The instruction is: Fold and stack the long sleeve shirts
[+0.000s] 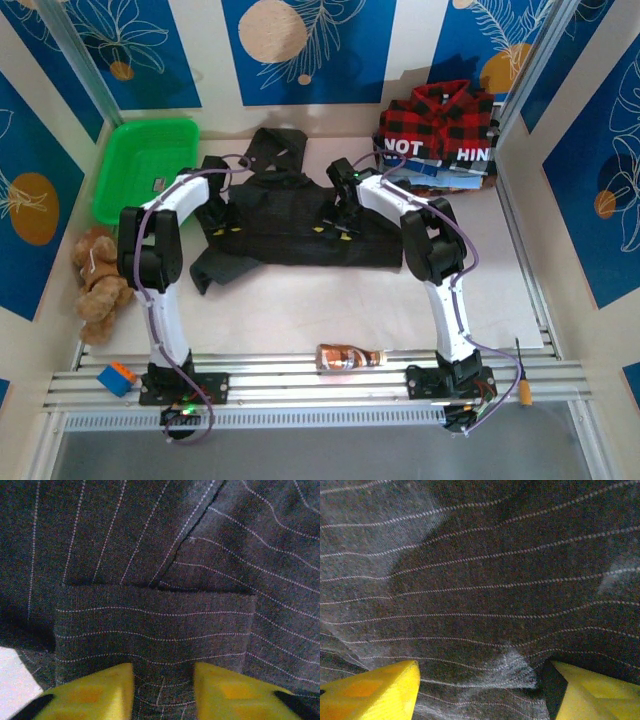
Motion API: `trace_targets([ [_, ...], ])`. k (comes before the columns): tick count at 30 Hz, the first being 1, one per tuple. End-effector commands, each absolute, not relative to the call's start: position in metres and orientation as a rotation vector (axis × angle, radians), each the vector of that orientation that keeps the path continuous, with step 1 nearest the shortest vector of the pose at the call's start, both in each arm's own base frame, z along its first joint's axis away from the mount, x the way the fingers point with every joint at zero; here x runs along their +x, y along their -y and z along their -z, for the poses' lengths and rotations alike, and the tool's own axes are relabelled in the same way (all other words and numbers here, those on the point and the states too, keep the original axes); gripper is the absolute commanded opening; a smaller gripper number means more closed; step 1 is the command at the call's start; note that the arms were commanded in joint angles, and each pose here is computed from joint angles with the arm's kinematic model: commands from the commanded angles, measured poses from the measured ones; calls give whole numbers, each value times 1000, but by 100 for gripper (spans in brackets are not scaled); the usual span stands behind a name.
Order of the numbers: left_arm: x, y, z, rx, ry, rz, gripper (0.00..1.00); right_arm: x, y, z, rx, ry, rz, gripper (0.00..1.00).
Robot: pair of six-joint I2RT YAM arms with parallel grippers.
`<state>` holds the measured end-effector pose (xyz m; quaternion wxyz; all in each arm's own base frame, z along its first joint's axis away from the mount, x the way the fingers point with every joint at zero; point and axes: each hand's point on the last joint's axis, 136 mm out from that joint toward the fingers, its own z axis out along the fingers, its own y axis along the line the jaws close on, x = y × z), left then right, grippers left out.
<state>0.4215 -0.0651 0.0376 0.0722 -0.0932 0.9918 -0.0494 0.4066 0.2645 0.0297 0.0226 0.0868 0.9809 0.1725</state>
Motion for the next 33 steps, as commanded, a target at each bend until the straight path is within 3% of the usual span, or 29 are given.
trace_targets([
  [1, 416, 66, -36, -271, -2982, 176, 28, 406, -264, -16, 337, -3073, -544, 66],
  [9, 404, 67, -37, -258, -2980, 183, 10, 404, -260, -6, 389, -3085, -553, 66],
  [25, 388, 77, -104, -236, -2807, 320, 7, 400, -248, 8, 460, -3107, -494, 65],
  [30, 367, 85, -139, -216, -2730, 408, 6, 401, -245, 8, 484, -3106, -482, 65],
  [33, 334, 95, -178, -174, -2671, 498, 5, 404, -243, 6, 493, -3098, -479, 65],
])
